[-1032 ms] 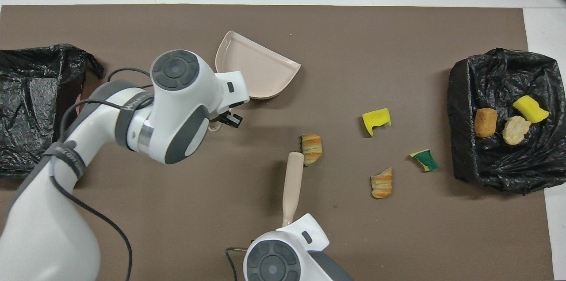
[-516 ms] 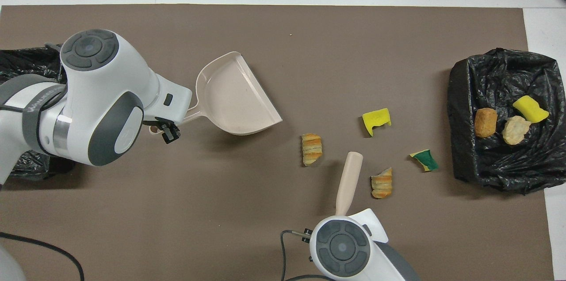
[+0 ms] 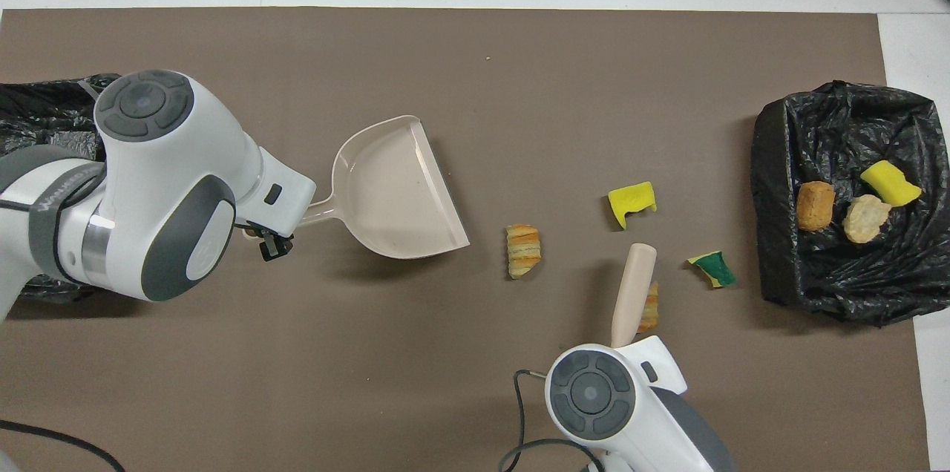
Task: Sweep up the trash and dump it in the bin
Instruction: 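Pull the dustpan toward the left gripper while the right gripper lifts the brush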
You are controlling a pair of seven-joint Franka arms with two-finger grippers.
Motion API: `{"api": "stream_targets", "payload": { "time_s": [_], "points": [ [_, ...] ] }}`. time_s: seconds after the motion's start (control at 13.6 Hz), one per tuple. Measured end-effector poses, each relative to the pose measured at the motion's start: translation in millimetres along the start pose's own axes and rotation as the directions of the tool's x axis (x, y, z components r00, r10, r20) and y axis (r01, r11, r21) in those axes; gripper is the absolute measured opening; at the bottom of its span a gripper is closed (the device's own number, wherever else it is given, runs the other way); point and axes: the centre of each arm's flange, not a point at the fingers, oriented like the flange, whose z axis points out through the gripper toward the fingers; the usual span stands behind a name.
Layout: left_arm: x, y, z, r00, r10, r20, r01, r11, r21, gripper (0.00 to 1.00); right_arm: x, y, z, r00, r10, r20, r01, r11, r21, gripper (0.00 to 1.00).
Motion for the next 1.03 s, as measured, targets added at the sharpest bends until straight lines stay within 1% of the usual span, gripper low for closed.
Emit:
{"api": "stream_targets", "payload": {
  "time_s": [0.15,0.37,0.59,0.81,1.03],
  "points": [
    [-4,4,2,1.0,0.018,0.016,-0.018,1.0,0.016,0.33,18,21,10,0.999,-0.047,-0.008,0.046,0.997,-0.061,0.26],
    [-5,5,1,1.0,0.022,0.019,-0.023,1.0,0.021,0.33,27,37,16,0.994,-0.11,-0.015,0.107,0.984,-0.14,0.26],
    [-10,8,7,1.0,0.019,0.022,-0.019,1.0,0.019,0.33,37,53,29,0.987,-0.159,-0.005,0.155,0.969,-0.194,0.26],
    [-9,11,9,1.0,0.022,0.017,-0.023,0.999,0.029,0.33,45,68,43,0.983,-0.183,0.009,0.18,0.959,-0.221,0.26],
    [-8,12,8,1.0,0.026,0.013,-0.026,0.999,0.036,0.33,49,79,51,0.98,-0.197,0.03,0.199,0.954,-0.226,0.26]
  ]
}}
